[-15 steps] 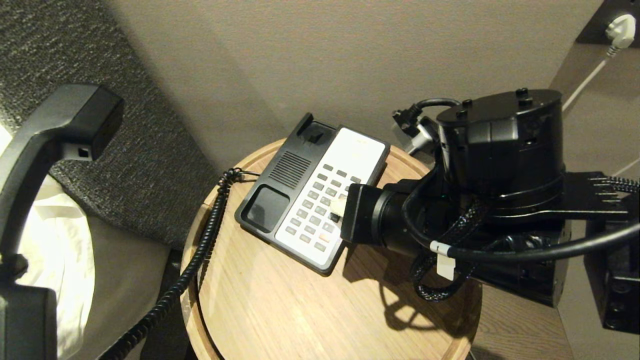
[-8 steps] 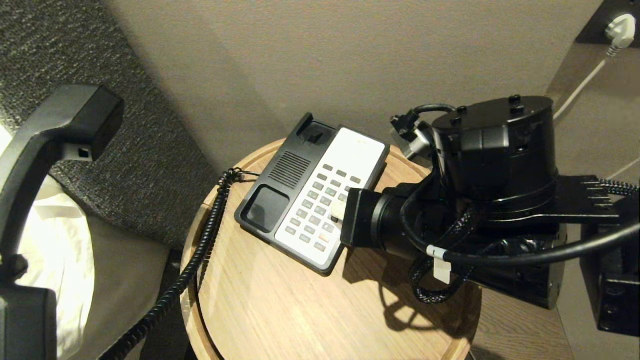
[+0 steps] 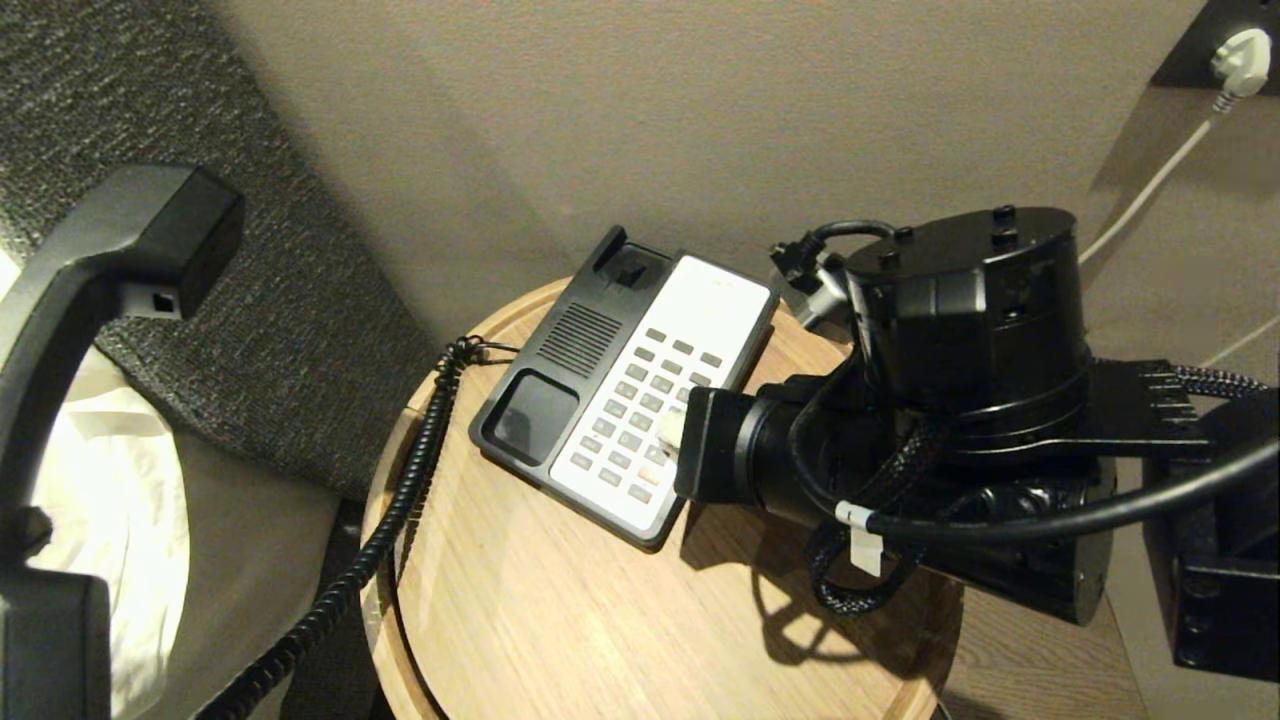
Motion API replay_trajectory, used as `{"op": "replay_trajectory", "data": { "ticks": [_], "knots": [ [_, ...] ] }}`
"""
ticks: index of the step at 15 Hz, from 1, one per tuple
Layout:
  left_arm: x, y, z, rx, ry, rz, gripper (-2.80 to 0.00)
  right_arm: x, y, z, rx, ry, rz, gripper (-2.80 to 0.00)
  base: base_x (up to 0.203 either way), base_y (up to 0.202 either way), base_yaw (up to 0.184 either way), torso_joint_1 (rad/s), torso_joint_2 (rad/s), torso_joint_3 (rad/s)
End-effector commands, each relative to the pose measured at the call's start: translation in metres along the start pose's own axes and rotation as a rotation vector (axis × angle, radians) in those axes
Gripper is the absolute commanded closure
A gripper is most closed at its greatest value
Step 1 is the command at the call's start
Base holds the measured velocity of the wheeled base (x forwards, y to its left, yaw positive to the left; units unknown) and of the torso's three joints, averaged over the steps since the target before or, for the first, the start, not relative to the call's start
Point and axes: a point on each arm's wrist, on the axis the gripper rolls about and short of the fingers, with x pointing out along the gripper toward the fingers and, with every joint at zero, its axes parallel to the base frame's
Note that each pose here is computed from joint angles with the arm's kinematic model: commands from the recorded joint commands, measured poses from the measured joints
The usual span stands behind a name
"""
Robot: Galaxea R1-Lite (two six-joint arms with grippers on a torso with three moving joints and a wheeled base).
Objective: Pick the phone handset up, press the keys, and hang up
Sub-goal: Dial the number
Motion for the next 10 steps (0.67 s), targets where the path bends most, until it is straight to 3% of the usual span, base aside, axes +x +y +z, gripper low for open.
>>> {"op": "replay_trajectory", "data": {
  "ticks": [1, 10],
  "knots": [
    [-0.0002, -0.0007, 0.0007, -0.005, -0.003, -0.003, 0.00, 0.0024, -0.0001, -0.0011, 0.002, 0.001, -0.003, 0.00, 0.000, 0.000, 0.000, 0.000, 0.00, 0.000],
    [-0.0006, -0.0007, 0.0007, -0.004, -0.004, -0.003, 0.00, 0.0049, -0.0008, -0.0032, -0.006, 0.008, -0.008, 0.00, 0.000, 0.000, 0.000, 0.000, 0.00, 0.000]
  ]
}}
